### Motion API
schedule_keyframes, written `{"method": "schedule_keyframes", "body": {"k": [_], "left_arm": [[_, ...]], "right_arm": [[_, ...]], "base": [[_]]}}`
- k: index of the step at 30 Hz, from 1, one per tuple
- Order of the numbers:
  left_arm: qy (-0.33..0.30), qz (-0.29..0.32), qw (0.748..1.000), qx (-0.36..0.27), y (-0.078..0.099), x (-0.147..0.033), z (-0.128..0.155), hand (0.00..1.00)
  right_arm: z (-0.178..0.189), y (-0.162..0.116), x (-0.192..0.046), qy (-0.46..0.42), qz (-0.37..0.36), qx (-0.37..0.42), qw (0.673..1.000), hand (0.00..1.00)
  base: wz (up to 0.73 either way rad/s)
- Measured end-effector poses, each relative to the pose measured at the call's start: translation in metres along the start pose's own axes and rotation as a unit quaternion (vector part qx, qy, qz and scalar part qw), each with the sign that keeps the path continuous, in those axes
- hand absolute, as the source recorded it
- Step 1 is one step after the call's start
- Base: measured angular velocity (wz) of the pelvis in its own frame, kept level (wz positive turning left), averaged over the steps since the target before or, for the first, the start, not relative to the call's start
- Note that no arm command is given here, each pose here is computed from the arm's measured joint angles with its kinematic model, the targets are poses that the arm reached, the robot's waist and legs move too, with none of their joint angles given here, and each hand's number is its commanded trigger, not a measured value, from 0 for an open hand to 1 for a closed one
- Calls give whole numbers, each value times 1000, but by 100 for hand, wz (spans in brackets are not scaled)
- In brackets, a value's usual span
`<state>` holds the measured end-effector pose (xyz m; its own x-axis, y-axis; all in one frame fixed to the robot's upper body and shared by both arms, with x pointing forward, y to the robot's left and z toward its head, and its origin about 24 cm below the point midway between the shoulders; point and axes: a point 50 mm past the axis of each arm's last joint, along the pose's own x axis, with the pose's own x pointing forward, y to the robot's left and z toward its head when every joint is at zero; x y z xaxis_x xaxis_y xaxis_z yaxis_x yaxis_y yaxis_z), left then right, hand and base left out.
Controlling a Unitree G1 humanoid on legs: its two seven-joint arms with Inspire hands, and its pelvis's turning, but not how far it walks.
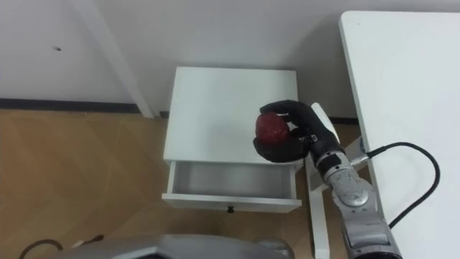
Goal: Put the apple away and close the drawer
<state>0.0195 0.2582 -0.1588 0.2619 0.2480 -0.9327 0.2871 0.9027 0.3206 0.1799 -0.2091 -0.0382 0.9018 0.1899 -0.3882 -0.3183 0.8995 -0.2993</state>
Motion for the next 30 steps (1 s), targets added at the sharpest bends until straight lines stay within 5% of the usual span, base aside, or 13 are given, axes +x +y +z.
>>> {"method": "schedule_keyframes", "body": {"k": [13,14,15,16,30], "left_arm": [[-10,-1,1000,6,1,2,7,0],[-12,0,1000,6,1,2,9,0],[-12,1,1000,6,1,2,9,0],[-15,2,1000,6,2,2,11,0],[-23,5,1000,7,3,3,17,0]], "right_arm": [[-4,6,-1,13,36,-26,999,100],[-5,7,-2,16,39,-28,999,88],[-5,7,-2,17,39,-28,999,58],[-6,7,-2,18,40,-29,999,0],[-8,11,-2,31,60,-37,997,0]], "base": [[0],[0],[0],[0],[0]]}}
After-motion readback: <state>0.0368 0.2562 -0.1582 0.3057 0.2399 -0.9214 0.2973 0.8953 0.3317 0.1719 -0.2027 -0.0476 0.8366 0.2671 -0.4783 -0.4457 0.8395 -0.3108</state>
